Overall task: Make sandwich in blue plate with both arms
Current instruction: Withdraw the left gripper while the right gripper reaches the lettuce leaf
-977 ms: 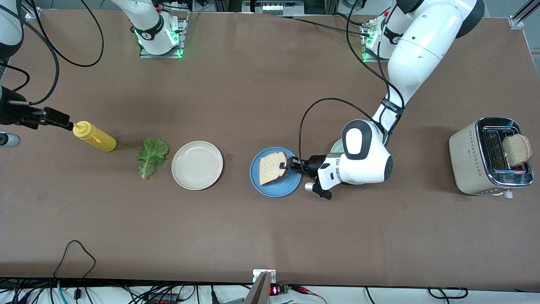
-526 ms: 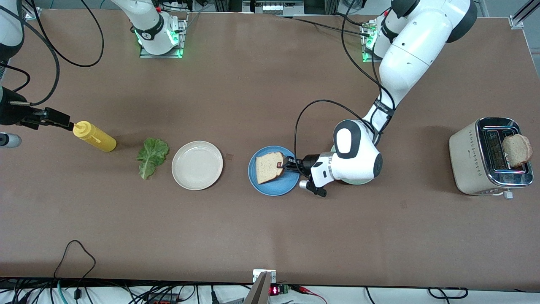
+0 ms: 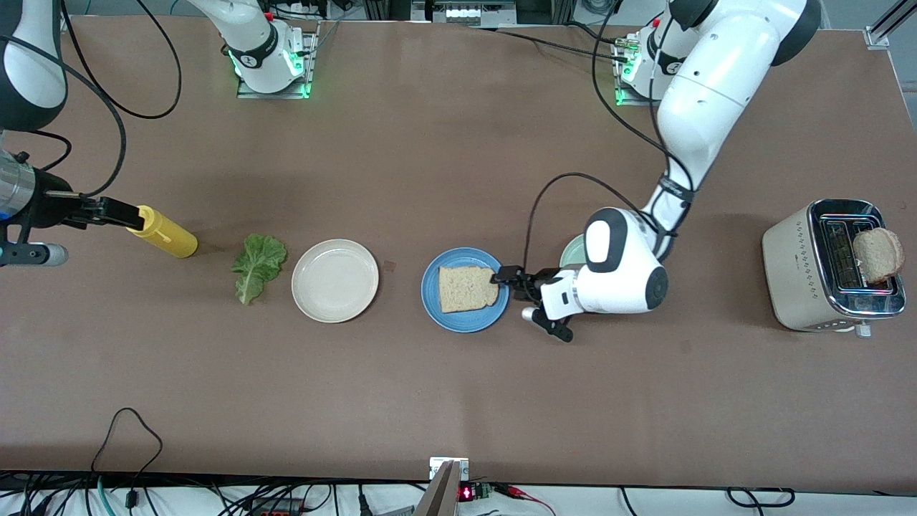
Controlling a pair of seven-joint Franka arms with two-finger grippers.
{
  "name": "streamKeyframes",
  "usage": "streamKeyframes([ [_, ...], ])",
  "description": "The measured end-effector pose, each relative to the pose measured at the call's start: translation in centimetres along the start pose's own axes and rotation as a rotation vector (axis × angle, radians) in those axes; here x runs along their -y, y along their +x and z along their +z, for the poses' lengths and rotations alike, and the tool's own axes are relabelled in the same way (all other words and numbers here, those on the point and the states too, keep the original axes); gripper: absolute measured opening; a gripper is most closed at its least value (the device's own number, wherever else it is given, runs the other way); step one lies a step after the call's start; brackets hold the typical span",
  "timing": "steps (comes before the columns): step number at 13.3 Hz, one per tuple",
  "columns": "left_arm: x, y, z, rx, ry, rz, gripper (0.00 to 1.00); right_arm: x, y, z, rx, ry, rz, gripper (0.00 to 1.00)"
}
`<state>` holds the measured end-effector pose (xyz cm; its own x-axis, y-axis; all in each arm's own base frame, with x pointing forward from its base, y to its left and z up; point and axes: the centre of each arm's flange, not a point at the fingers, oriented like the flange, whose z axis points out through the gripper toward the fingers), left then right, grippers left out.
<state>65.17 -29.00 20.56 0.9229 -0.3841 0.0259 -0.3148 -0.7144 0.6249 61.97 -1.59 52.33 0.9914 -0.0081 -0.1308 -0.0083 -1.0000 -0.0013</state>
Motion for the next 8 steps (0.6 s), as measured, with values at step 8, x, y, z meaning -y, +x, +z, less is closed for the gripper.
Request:
streamKeyframes([
  [8,1.0,-4.3,-18.5,0.354,0.564,0.181,1.00,5.6,4.3,12.0,0.099,-0.029,-0.069,1.00],
])
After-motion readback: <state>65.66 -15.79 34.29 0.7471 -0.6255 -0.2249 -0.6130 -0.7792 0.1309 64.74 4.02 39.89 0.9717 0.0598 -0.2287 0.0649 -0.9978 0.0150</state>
